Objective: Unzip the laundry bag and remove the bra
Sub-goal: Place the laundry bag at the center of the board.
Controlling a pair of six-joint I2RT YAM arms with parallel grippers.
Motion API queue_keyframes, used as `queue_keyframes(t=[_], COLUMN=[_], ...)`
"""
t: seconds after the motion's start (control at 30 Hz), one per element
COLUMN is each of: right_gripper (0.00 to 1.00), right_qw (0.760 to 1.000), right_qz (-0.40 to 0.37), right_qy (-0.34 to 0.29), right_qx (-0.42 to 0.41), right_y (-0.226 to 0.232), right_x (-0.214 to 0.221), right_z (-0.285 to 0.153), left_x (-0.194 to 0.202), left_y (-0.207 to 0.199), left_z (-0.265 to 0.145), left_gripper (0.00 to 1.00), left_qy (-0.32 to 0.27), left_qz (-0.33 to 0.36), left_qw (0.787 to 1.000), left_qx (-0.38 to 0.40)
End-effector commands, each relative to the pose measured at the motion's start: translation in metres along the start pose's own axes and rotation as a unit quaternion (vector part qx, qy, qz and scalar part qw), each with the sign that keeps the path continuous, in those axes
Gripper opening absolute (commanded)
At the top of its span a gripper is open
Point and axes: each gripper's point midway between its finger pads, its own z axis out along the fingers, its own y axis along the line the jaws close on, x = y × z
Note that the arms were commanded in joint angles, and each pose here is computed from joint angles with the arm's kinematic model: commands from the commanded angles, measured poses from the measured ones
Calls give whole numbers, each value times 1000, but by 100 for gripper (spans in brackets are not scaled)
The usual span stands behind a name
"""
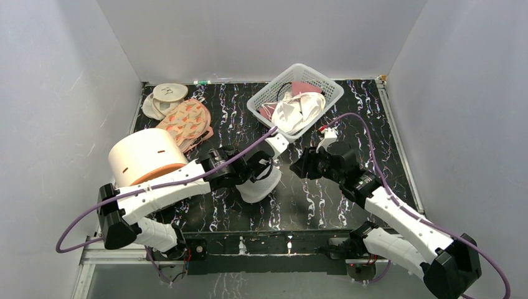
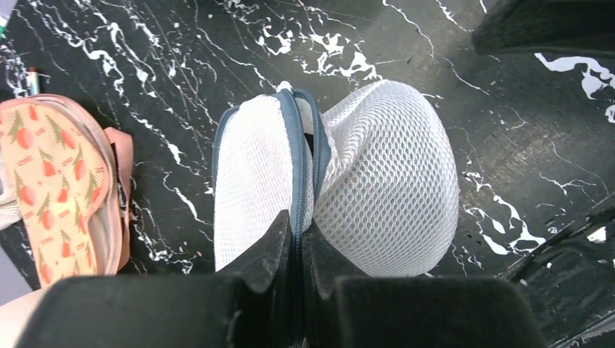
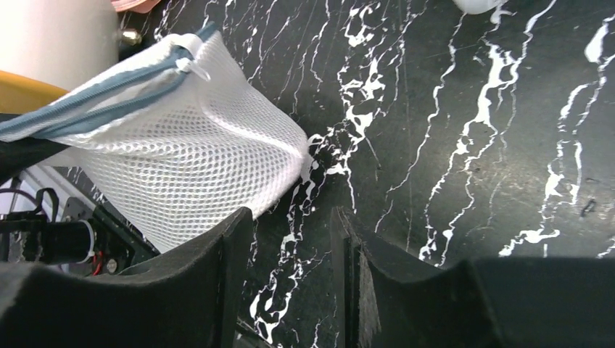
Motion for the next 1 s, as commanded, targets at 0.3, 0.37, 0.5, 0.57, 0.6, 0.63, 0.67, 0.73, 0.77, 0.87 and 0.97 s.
queue_keyframes(t=[0.3, 0.37, 0.5, 0.57, 0.6, 0.63, 0.67, 0.73, 0.77, 0.87, 0.97], right_gripper=[47, 50, 57, 59, 60, 61, 62, 64, 65, 70, 76], right_qw=[994, 992, 987, 986, 986, 986, 986, 987, 987, 988, 990], right_qz=[-8, -8, -7, -7, -8, -8, -10, -14, -16, -27, -39], right_qy=[-99, -115, -144, -150, -151, -151, -150, -146, -144, -137, -132], right_qx=[47, 55, 68, 70, 70, 69, 69, 67, 66, 57, 38], right_y=[-4, -5, -8, -8, -8, -8, -7, -6, -5, -1, 8], right_x=[-49, -54, -63, -65, -65, -65, -65, -64, -65, -66, -67], right_z=[-33, -41, -58, -63, -64, -65, -65, -65, -64, -64, -66], left_x=[-12, -11, -17, -24, -28, -32, -37, -47, -51, -57, -51], left_y=[-42, -52, -58, -57, -56, -53, -51, -46, -43, -37, -30], left_z=[14, 17, 11, 3, -2, -6, -10, -22, -26, -35, -34], left_gripper=[16, 24, 43, 53, 58, 64, 69, 78, 81, 88, 94], left_qy=[21, 19, 0, -23, -36, -49, -63, -91, -101, -118, -108], left_qz=[23, 14, -6, -17, -24, -31, -38, -53, -62, -86, -121], left_qw=[998, 997, 996, 995, 994, 993, 992, 989, 987, 983, 981], left_qx=[50, 70, 90, 98, 102, 102, 102, 104, 105, 108, 108])
